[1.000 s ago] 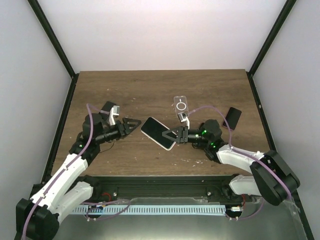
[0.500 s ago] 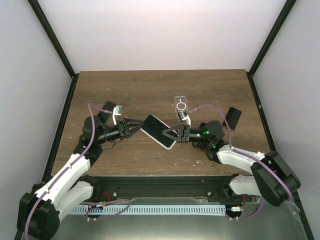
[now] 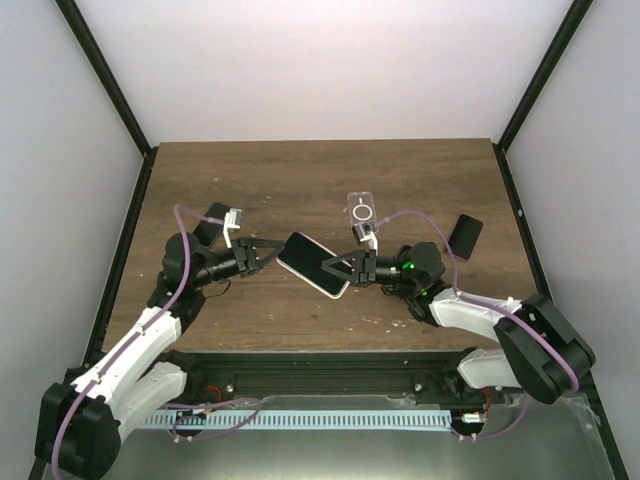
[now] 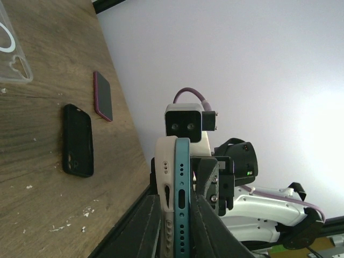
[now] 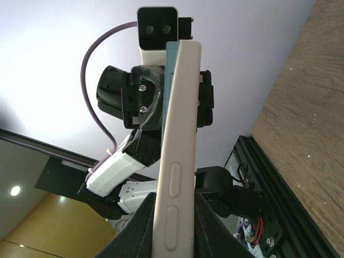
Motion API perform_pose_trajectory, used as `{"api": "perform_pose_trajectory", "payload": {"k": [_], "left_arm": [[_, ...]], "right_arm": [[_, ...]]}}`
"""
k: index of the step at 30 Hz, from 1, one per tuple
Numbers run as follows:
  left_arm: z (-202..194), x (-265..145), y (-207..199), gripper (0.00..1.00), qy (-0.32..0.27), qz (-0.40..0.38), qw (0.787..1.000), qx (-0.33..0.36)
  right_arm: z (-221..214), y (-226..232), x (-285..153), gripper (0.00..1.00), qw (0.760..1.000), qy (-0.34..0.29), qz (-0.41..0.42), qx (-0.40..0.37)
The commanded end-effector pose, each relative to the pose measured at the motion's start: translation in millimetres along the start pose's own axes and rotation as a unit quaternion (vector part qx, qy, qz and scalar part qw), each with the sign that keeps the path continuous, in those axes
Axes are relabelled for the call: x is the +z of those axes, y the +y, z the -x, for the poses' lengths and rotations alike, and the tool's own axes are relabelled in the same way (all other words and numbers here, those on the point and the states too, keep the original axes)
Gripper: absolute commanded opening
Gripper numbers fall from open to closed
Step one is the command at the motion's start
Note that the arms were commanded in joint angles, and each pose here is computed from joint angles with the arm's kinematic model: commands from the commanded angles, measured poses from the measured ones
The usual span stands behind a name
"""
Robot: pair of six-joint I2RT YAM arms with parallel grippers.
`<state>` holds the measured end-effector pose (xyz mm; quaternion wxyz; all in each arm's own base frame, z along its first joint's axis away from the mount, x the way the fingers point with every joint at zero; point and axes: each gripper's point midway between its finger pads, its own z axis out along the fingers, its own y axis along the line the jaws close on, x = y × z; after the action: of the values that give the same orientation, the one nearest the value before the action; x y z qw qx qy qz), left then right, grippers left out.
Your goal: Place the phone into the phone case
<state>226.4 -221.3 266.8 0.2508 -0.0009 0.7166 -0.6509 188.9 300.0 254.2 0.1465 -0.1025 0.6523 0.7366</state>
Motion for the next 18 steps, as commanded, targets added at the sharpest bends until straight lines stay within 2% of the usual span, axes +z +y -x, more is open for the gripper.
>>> {"api": "perform_pose_trajectory", "payload": {"k": [1, 3, 4, 7, 10, 13, 16, 18], "left_arm": [[-7.9, -0.3, -1.2, 0.26, 0.015, -0.005, 1.0, -0.003], [-8.0, -1.7, -1.5, 0.49, 0.011, -0.003, 1.0, -0.003], [-7.9, -2.5, -2.9, 0.55, 0.009, -0.005, 1.0, -0.003], [-10.9, -4.0, 1.7, 0.62, 0.011, 0.004, 1.0, -0.018], [-13.9, -4.4, 3.6, 0.63, 0.013, 0.002, 0.999, -0.03], [-14.2, -4.6, -1.1, 0.59, 0.01, -0.017, 0.999, -0.031], [-13.9, -3.7, -3.4, 0.48, 0.01, -0.02, 0.999, -0.031], [-13.1, -2.8, -6.1, 0.37, 0.011, -0.022, 0.999, -0.028]], "right_arm": [[7.1, 36.3, 5.0, 0.12, 0.997, -0.011, 0.057, -0.059], [8.1, 39.7, 4.6, 0.12, 0.996, -0.014, 0.062, -0.061], [8.7, 40.2, 5.0, 0.12, 0.996, -0.014, 0.062, -0.061], [9.6, 41.5, 4.9, 0.12, 0.996, -0.016, 0.062, -0.064], [11.1, 41.1, 5.1, 0.12, 0.996, -0.02, 0.061, -0.063], [11.8, 41.4, 5.8, 0.12, 0.996, -0.019, 0.064, -0.062], [11.5, 40.2, 7.1, 0.12, 0.996, -0.018, 0.066, -0.058], [10.3, 37.8, 8.6, 0.13, 0.996, -0.015, 0.065, -0.054]]}}
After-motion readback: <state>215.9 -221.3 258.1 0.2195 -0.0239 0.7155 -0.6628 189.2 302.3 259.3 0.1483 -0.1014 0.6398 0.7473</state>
